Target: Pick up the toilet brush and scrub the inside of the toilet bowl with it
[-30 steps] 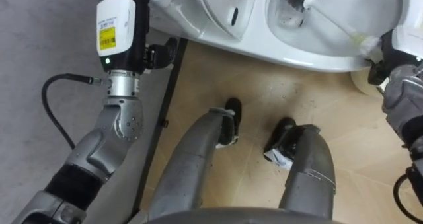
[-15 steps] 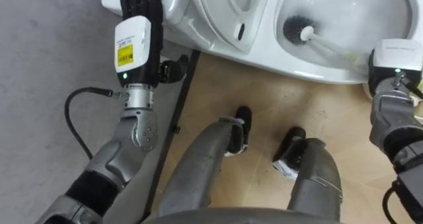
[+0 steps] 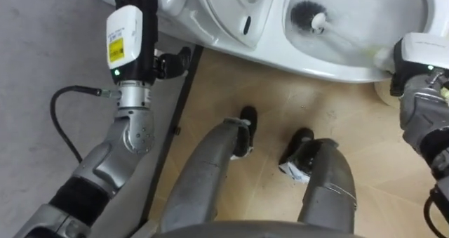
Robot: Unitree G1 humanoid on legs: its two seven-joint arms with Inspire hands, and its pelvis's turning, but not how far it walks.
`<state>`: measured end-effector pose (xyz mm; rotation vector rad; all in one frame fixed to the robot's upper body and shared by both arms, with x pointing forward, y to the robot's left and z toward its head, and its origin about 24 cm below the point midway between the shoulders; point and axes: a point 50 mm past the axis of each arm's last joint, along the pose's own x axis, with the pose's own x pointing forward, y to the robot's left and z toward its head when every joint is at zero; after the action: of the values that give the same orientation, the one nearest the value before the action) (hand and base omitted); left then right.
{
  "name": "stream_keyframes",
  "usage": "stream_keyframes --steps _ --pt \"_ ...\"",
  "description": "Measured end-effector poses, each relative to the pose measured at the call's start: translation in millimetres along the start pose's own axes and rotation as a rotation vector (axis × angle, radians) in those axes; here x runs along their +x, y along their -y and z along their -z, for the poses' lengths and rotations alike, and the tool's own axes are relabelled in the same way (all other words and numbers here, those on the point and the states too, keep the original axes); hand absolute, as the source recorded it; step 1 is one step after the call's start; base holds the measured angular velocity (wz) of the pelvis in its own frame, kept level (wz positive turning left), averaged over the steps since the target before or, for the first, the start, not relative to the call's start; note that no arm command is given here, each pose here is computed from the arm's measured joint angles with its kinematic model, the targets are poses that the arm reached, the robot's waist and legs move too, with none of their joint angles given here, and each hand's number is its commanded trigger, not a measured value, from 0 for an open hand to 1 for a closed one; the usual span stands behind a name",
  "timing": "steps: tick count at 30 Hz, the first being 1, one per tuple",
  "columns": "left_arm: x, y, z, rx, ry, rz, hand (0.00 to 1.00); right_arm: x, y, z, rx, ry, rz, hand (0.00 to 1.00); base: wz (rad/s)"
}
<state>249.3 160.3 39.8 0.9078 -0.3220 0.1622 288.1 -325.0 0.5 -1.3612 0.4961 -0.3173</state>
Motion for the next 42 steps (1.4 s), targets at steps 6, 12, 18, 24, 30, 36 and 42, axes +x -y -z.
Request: stream_keyframes --steps 6,12,18,24,30,36,42 --pt "0.9 1.7 0.0 0.059 0.019 0.014 0.00 13.2 30.8 10.6 -0.125 -0.030 0.094 1.00 0.01" --pt "-2.5 12.3 1.4 0.049 -0.024 0.042 0.00 8.0 21.2 3.8 -0.462 0.097 0.114 1.00 -0.10" --pt "-19.2 38.7 3.1 0.028 -0.102 0.129 0.00 -18.7 -28.4 -0.5 -0.570 0.120 0.042 1.00 -0.04" --pt "-28.6 39.9 4.4 0.019 -0.125 0.139 0.00 -32.7 -48.3 -0.1 -0.561 0.120 0.005 1.00 0.07" --pt "-39.0 41.6 12.6 0.001 -0.168 0.180 0.00 -41.0 -59.0 10.5 -0.572 0.101 -0.057 1.00 0.00" --pt "-45.1 44.4 16.0 -0.008 -0.188 0.226 0.00 -46.2 -63.4 29.1 -0.593 0.084 -0.112 1.00 0.03" --pt "-54.9 45.2 32.9 0.001 -0.242 0.281 0.00 -63.7 -81.4 50.6 -0.610 0.081 -0.247 1.00 0.05"
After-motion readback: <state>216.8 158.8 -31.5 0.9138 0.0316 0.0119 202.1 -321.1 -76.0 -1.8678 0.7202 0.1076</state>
